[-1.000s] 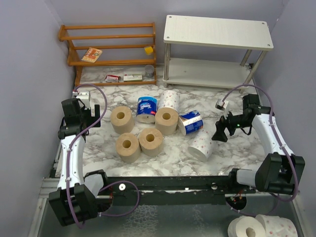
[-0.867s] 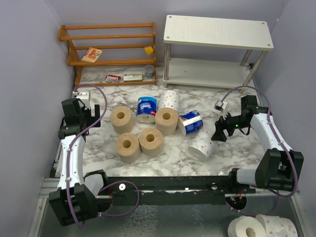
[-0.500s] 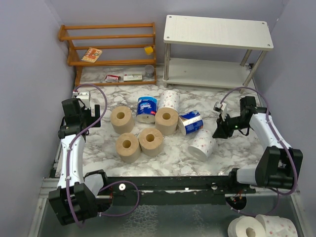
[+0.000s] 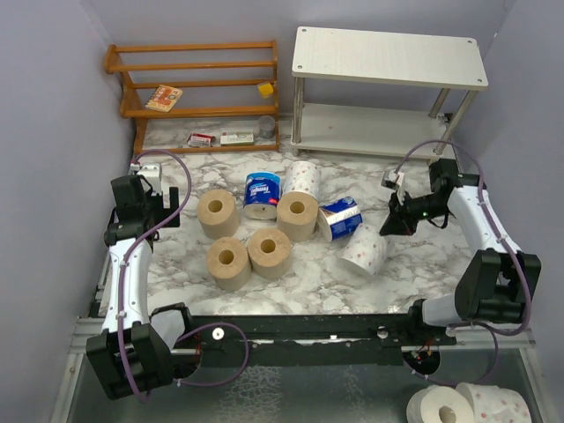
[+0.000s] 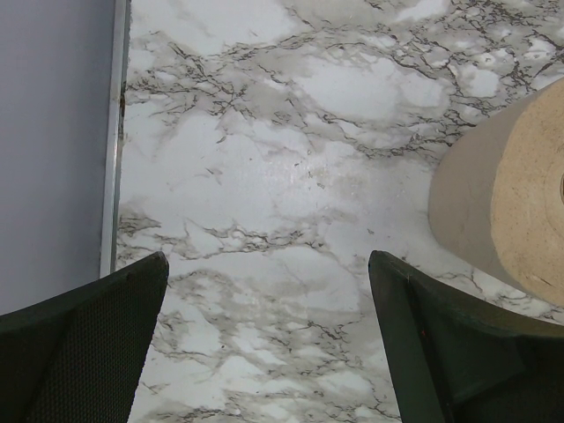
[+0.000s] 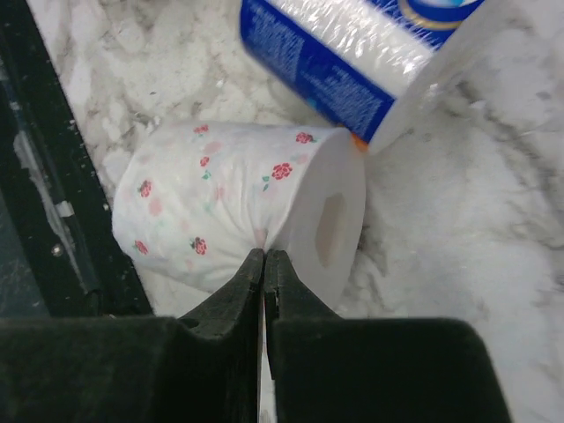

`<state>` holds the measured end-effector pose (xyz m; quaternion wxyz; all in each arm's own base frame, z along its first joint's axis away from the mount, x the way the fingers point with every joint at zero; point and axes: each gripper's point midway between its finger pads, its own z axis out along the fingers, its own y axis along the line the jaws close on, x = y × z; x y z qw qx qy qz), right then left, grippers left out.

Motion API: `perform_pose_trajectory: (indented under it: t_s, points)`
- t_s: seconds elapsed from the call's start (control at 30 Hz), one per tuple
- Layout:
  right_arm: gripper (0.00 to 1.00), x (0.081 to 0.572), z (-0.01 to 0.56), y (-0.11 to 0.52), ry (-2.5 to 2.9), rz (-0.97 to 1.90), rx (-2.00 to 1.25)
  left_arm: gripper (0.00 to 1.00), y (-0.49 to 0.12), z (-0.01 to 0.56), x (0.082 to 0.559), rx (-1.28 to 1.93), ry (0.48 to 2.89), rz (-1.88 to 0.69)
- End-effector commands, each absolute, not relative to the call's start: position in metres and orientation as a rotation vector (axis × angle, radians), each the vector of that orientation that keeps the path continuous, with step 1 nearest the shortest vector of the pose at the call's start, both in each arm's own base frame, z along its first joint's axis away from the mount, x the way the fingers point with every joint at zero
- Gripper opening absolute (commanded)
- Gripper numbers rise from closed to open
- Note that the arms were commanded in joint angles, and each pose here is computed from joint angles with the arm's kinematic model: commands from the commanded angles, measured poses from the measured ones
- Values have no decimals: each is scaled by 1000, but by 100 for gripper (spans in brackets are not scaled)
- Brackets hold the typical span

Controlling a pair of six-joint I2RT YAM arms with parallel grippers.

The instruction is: Place and organize the paper towels onto the shelf

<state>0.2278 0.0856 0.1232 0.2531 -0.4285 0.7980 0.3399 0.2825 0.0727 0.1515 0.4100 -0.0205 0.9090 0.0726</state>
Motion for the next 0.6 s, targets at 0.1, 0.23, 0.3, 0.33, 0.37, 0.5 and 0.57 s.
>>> perform_pose_trajectory:
  t_s: [0.1, 0.23, 0.3, 0.33, 0.37, 0.5, 0.57]
  points:
    - [1, 302, 194, 38, 2084, 304, -1161, 99, 77, 149, 282, -68, 2287, 204]
    - [1, 326, 202, 7, 2112, 58, -1142, 99, 78, 149, 282, -69, 2286, 205]
    - [1, 339, 207, -7, 2108, -53, -1112, 99, 77, 148, 283, -69, 2289, 202]
    - [1, 346, 210, -11, 2097, -97, -1090, 99, 77, 147, 283, -68, 2292, 201]
    - [1, 353, 211, -15, 2087, -131, -1065, 99, 77, 147, 283, -68, 2294, 201]
    - [1, 370, 201, -24, 2055, -207, -965, 99, 78, 146, 283, -69, 2298, 203]
    - [1, 370, 187, -20, 2068, -164, -921, 99, 78, 146, 283, -69, 2298, 205]
